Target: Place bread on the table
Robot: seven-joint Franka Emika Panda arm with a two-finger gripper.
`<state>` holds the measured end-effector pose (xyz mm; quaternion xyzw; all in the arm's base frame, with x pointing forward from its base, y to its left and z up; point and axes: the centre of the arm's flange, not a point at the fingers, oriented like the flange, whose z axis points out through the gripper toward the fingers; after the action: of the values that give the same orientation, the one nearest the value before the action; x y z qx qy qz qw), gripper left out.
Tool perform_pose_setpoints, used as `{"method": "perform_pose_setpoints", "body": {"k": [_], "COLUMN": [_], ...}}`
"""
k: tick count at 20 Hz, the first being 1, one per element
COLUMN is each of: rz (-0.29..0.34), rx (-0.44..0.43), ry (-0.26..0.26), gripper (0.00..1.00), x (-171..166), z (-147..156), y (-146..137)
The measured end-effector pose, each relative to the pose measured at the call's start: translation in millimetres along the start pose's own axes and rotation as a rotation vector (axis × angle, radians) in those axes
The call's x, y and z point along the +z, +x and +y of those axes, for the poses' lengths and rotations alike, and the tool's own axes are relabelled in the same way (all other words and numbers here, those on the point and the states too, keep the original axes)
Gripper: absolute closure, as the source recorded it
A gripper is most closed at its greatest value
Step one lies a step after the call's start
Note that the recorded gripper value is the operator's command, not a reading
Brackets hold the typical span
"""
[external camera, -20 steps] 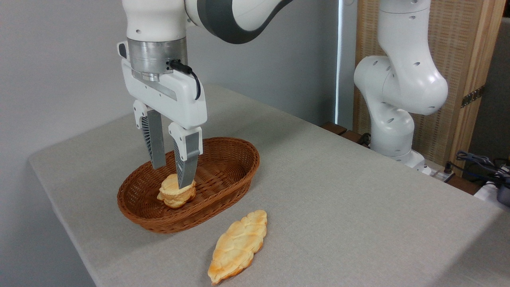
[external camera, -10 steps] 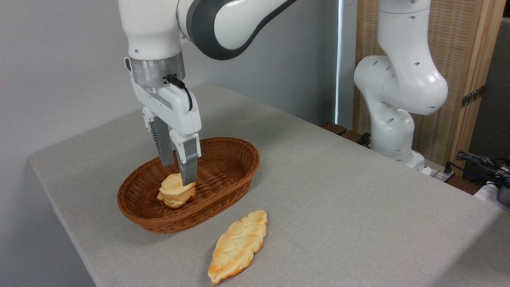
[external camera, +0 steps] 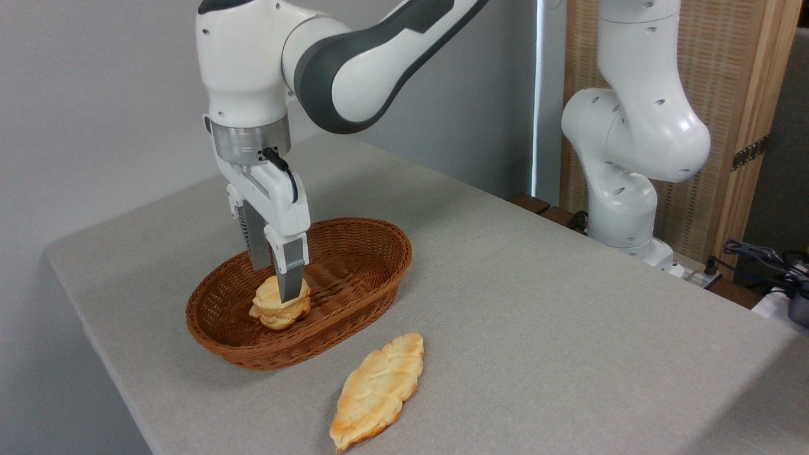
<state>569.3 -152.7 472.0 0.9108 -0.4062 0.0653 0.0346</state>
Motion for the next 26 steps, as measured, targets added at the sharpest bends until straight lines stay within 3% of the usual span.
{"method": "perform_pose_setpoints", "body": {"k": [23, 24, 26], "rz": [-0.045, -0.046, -0.046], "rx": [0.079, 0.08, 0.081], "ry": [-0.047, -0.048, -0.048], "gripper": [0.0, 0.04, 0.34], "x": [37, 37, 38], "z": [9, 10, 10], "y": [1, 2, 2]}}
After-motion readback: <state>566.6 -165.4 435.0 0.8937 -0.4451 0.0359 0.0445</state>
